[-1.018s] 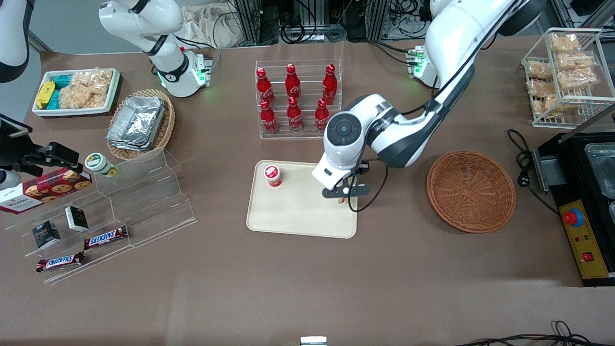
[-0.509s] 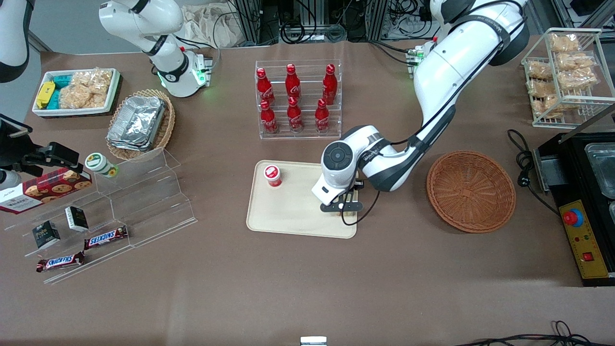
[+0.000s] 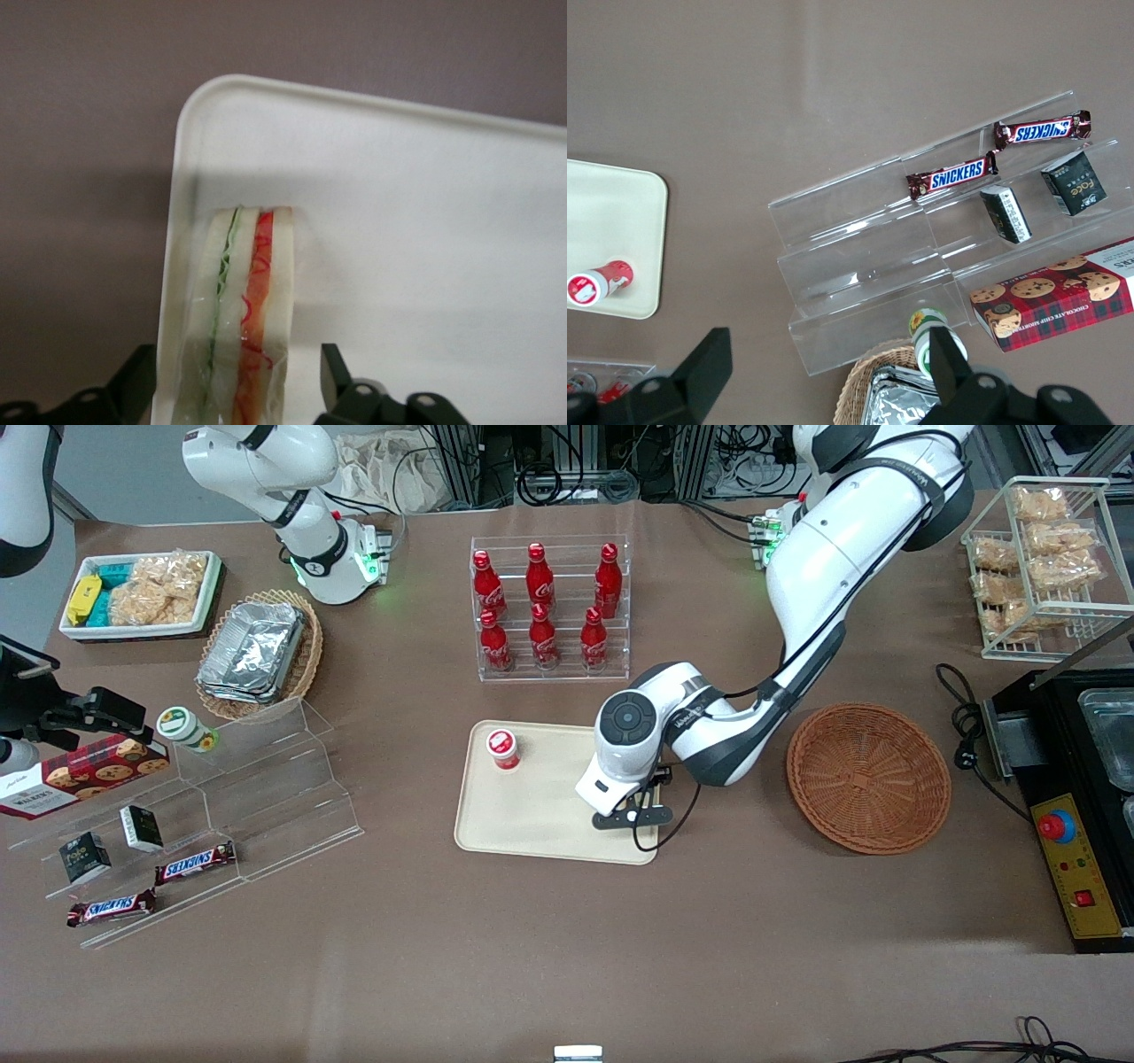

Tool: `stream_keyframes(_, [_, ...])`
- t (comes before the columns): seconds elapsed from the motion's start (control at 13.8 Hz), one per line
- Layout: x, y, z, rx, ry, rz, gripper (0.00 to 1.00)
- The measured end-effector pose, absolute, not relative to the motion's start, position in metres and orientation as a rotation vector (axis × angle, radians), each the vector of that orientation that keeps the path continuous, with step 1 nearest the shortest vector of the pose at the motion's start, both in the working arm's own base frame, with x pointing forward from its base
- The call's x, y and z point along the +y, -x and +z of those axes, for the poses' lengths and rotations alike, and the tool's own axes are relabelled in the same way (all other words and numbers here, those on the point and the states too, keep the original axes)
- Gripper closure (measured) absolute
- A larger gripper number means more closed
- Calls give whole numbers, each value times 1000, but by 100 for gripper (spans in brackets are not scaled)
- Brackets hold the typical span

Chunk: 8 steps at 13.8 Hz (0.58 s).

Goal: Place sandwich from basket to tray
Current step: 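Lower the sandwich onto the cream tray beside the cup, then open the left gripper to release the sandwich on the tray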

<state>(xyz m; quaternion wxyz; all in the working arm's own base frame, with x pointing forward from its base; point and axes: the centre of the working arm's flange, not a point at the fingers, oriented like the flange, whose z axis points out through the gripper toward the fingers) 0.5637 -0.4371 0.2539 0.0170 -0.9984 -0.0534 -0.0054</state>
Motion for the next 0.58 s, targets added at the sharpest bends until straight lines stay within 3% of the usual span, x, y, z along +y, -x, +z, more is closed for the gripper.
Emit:
stream_keyframes(0.07, [-436, -569, 275, -245, 3099, -56, 1])
stream_keyframes(0.36, [-424, -565, 386, -523, 3014, -233, 0])
stream_keyframes(0.58, [-386, -569, 452, -673, 2955, -307, 0])
